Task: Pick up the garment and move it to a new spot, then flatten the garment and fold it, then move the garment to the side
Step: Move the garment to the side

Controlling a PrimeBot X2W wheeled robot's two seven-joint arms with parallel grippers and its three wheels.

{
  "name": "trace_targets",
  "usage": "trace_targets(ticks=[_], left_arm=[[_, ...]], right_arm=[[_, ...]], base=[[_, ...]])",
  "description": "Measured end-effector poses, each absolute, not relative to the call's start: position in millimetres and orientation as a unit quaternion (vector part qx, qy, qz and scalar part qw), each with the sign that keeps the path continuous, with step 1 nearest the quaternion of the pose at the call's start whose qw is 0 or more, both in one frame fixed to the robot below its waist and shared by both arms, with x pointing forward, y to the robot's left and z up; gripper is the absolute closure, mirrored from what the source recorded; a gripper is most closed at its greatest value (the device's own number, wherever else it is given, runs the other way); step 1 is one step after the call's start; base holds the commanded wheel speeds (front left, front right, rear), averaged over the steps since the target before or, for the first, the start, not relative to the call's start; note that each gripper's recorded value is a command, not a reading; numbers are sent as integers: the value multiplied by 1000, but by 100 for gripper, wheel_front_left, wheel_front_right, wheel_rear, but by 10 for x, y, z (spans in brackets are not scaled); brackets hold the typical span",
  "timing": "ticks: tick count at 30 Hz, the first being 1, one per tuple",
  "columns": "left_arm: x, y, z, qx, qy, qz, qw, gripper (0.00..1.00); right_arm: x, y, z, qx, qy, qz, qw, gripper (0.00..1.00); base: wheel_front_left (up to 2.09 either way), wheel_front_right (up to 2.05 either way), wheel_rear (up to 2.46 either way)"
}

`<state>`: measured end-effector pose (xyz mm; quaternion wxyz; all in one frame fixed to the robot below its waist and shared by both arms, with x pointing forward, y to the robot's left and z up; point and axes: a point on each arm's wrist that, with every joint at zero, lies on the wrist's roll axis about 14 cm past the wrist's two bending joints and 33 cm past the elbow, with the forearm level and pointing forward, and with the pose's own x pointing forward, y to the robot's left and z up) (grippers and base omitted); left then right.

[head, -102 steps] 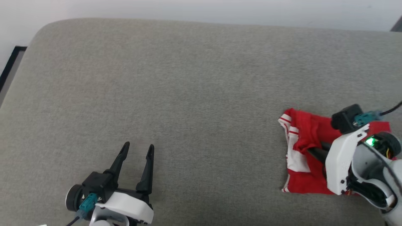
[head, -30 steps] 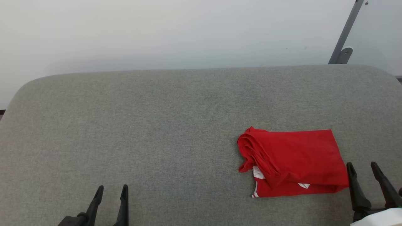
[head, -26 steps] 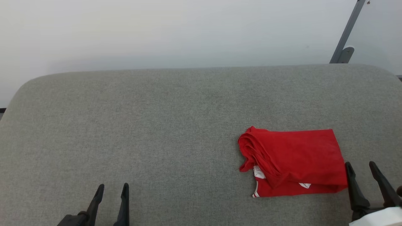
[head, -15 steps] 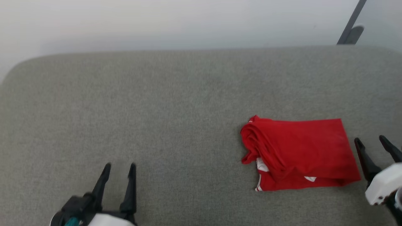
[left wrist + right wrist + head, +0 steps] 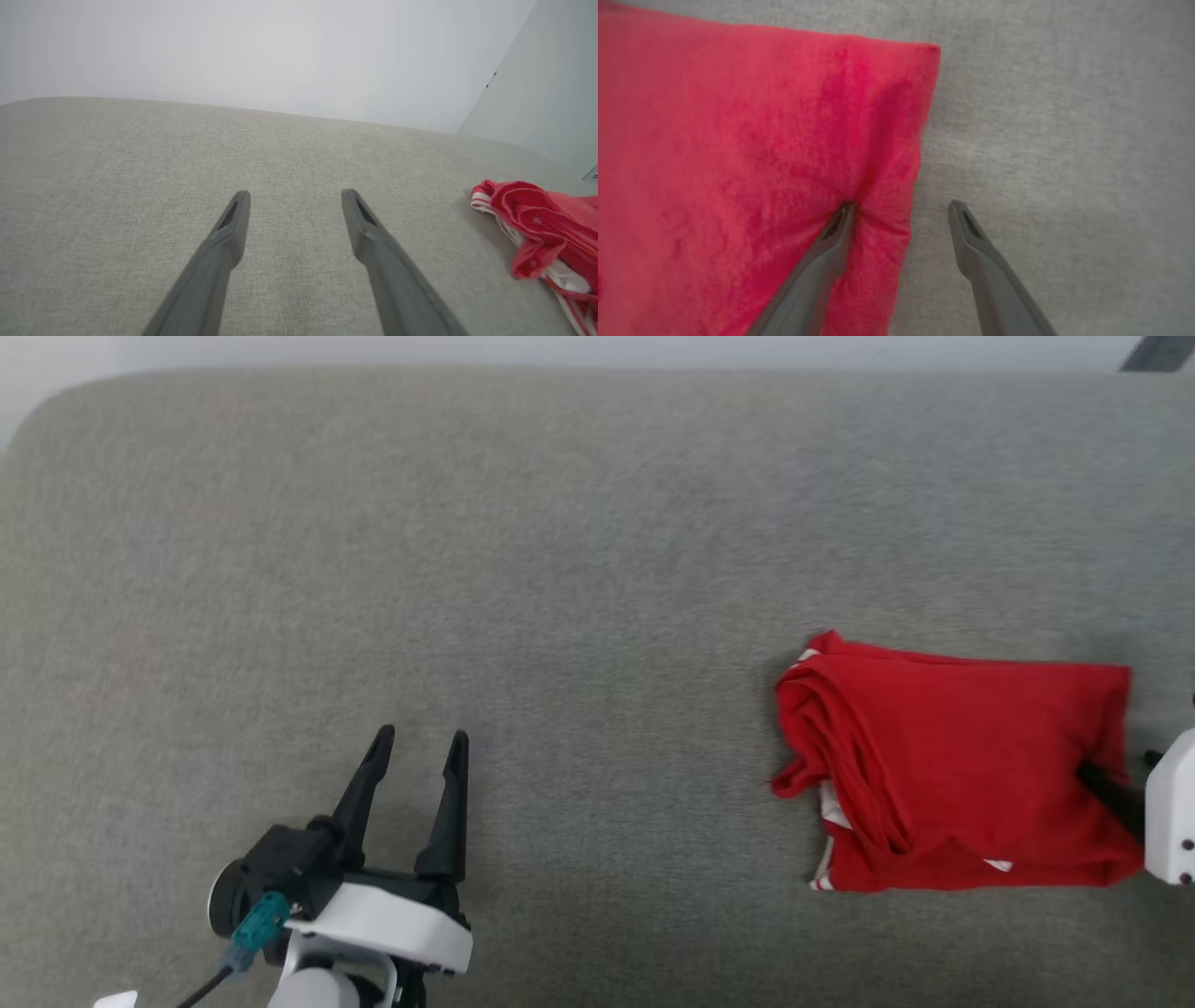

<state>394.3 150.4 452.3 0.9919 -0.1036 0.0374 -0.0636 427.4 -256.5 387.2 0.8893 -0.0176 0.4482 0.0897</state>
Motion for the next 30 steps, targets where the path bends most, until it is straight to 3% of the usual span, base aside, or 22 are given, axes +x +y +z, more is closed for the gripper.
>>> trace_targets(ticks=[4,6,15,22,30], left_arm=[[3983,1562,4475,-103,43,-55,992,0],[4002,1566,4466,-102,44,-54,992,0],[4144,1336,4490,-91,38,-101,990,0],[4474,921,4630,-86,5,-183,979,0],[4937,558,4608,-75,-22,-253,964,0]], right_arm=[[4298,-2498,3739,-10,481,102,871,0],[4309,-2478,3701,-11,487,107,867,97],[4346,-2660,3806,25,443,75,893,100],[4377,-3578,4060,32,397,-45,916,100],[4384,-4490,4203,11,365,-170,915,100]], base=[[0,0,0],[0,0,0],[0,0,0],[0,0,0],[0,0,0]])
